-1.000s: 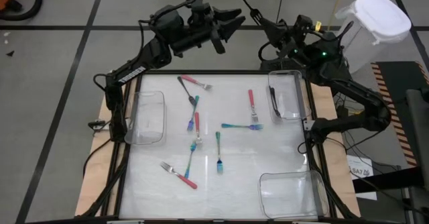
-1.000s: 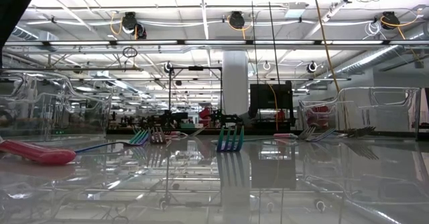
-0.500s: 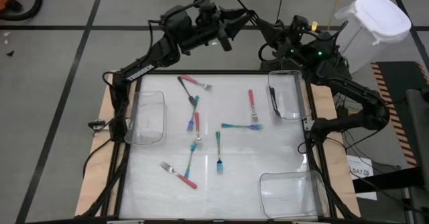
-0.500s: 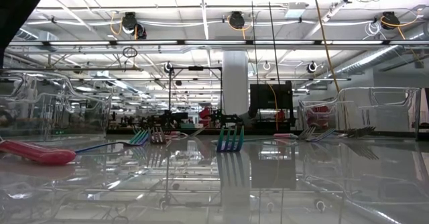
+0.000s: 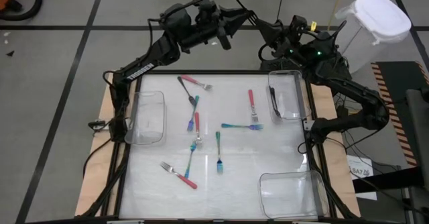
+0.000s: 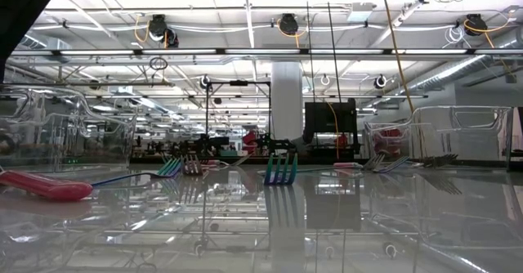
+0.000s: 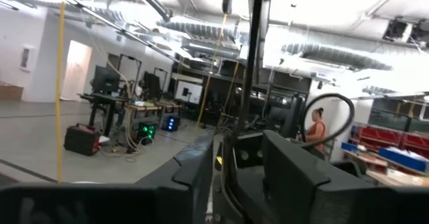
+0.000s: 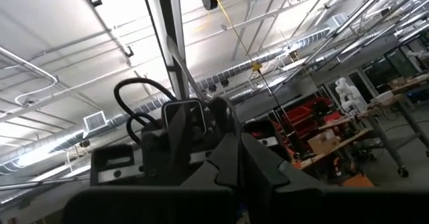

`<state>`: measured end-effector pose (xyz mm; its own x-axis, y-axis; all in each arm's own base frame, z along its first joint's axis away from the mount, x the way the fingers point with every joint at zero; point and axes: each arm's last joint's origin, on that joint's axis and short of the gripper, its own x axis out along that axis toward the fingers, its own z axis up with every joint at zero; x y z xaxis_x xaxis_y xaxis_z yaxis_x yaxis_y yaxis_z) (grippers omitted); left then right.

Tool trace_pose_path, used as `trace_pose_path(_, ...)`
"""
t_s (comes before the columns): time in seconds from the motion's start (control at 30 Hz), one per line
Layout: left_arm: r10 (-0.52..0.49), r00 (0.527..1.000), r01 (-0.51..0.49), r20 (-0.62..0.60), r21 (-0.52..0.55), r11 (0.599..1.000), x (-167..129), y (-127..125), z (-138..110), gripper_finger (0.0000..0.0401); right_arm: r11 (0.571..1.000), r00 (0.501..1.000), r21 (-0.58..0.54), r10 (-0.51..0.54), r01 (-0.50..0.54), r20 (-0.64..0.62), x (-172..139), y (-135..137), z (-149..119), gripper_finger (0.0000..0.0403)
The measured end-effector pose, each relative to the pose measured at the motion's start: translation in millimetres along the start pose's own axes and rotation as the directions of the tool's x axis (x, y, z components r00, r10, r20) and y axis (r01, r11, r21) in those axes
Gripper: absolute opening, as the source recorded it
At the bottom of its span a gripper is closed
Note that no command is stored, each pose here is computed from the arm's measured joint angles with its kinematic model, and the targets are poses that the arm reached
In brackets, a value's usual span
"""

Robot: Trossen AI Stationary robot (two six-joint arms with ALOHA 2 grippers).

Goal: Sort silverware by color (type)
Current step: Put the black fork into the top right transparent bin

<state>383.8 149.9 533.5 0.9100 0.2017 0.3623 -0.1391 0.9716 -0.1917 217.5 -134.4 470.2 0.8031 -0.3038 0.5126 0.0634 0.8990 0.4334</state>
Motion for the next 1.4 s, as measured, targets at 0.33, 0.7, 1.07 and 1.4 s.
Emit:
trace_pose_path(0.33,0.003,0.998,-0.003,-0.057,-0.004,1.0,-0.2,1.1,-5.3,0.0101,1.0,1.0,0.0,-0.002,0.002,0.001,0.0,-0.1,0.0,0.0)
trace_pose_path(0.7,0.021,0.998,-0.021,-0.06,-0.006,1.0,-0.2,1.7,-5.9,0.0101,1.0,1.0,-0.006,-0.007,0.007,-0.005,0.0,-0.5,-0.6,0.0)
trace_pose_path(1.07,0.021,0.996,-0.025,-0.082,-0.048,0.999,11.3,0.5,-27.5,0.007,1.0,1.0,-0.022,-0.008,0.008,-0.011,0.0,-0.8,-1.1,0.0)
trace_pose_path(1.4,0.013,0.998,-0.016,-0.063,-0.049,0.999,11.3,1.2,-25.3,0.0007,1.0,1.0,-0.024,-0.001,0.001,-0.006,-0.2,0.0,-0.2,0.0)
